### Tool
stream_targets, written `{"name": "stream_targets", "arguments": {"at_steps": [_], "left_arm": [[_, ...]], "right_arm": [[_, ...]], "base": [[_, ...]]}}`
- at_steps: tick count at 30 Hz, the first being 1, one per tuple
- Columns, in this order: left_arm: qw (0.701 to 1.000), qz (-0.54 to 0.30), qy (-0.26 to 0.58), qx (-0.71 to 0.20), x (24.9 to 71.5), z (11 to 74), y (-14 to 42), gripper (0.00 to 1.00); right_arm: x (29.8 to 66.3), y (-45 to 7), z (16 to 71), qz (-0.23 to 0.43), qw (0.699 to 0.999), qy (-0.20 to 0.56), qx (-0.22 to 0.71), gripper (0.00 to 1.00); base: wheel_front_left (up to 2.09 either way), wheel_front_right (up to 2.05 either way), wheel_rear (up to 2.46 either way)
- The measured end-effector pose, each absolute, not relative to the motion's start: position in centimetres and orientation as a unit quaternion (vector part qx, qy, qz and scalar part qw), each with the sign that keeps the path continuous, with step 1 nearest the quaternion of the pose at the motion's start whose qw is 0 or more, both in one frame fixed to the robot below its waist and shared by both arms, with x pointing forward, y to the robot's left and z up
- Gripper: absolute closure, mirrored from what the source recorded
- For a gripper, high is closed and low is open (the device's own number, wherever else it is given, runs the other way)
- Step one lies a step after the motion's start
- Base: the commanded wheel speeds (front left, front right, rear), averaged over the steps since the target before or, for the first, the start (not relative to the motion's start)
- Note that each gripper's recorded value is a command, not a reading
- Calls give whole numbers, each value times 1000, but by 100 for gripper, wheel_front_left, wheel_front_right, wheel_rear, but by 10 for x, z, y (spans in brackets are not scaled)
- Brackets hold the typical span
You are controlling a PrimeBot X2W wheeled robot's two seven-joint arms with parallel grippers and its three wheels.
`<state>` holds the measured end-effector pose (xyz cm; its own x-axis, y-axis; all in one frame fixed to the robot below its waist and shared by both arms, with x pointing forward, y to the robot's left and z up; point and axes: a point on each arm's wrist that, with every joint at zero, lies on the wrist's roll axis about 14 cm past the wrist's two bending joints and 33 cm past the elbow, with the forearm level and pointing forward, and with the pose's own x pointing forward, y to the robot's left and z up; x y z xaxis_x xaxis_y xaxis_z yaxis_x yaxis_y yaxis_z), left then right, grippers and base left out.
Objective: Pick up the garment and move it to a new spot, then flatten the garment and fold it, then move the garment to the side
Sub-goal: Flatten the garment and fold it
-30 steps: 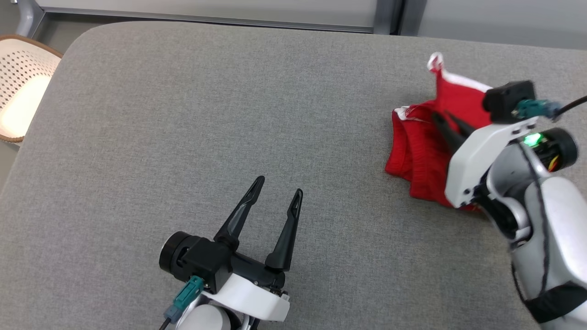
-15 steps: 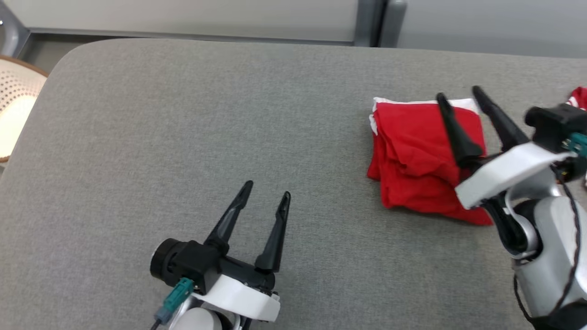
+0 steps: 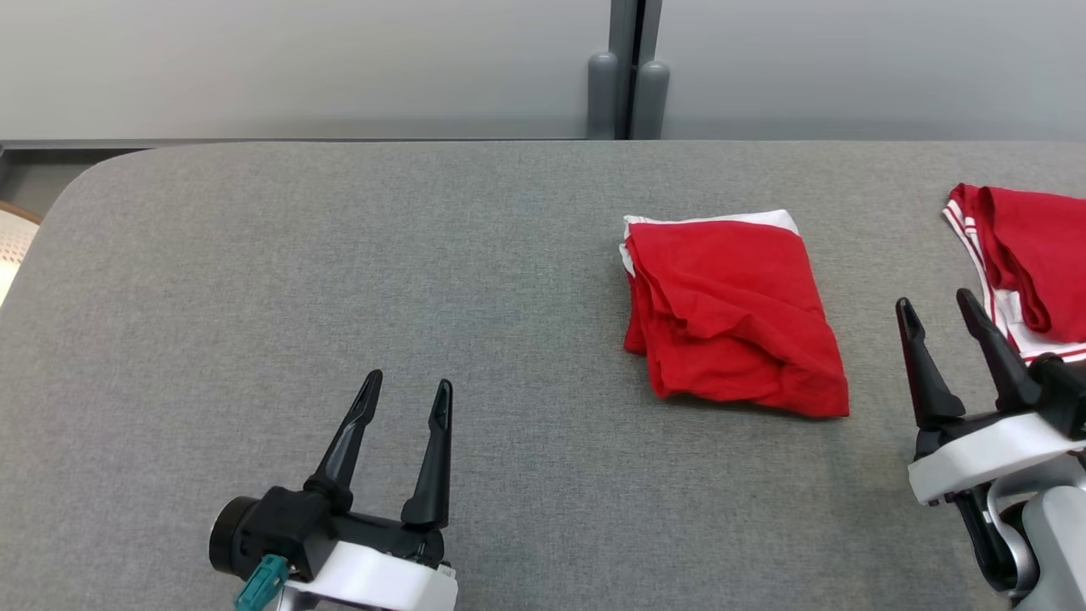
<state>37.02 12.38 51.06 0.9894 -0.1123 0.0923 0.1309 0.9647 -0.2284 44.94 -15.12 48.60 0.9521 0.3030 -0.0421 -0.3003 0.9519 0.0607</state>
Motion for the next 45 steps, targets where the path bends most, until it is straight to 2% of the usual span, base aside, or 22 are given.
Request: {"name": "stream_targets", "arguments": {"at_steps": [3, 7, 11, 17, 28, 33, 36, 40, 45], "left_arm": [[990, -59, -42, -118, 369, 512, 126, 0], [990, -59, -38, -120, 367, 510, 126, 0], [990, -59, -29, -121, 366, 505, 126, 0], [991, -50, -7, -125, 365, 491, 130, 0], [991, -44, -3, -126, 372, 489, 132, 0], [991, -46, -8, -126, 372, 492, 131, 0], [991, -46, -14, -125, 371, 496, 131, 0], [991, -42, -24, -124, 369, 502, 135, 0], [991, -39, -24, -125, 364, 503, 136, 0]], "right_arm": [[451, -146, 474, 173, 984, 42, -2, 100], [473, -128, 471, 221, 972, 46, -69, 100], [491, -103, 458, 285, 946, 63, -142, 100], [494, -90, 413, 357, 900, 122, -218, 100], [456, -41, 383, 453, 858, 150, -189, 100], [423, -15, 377, 495, 838, 158, -167, 100], [420, 5, 397, 503, 844, 135, -127, 100], [440, 9, 432, 483, 865, 89, -101, 100], [441, 1, 435, 462, 878, 85, -90, 100]], "base": [[0, 0, 0], [0, 0, 0], [0, 0, 0], [0, 0, 0], [0, 0, 0], [0, 0, 0], [0, 0, 0], [0, 0, 0], [0, 0, 0]]}}
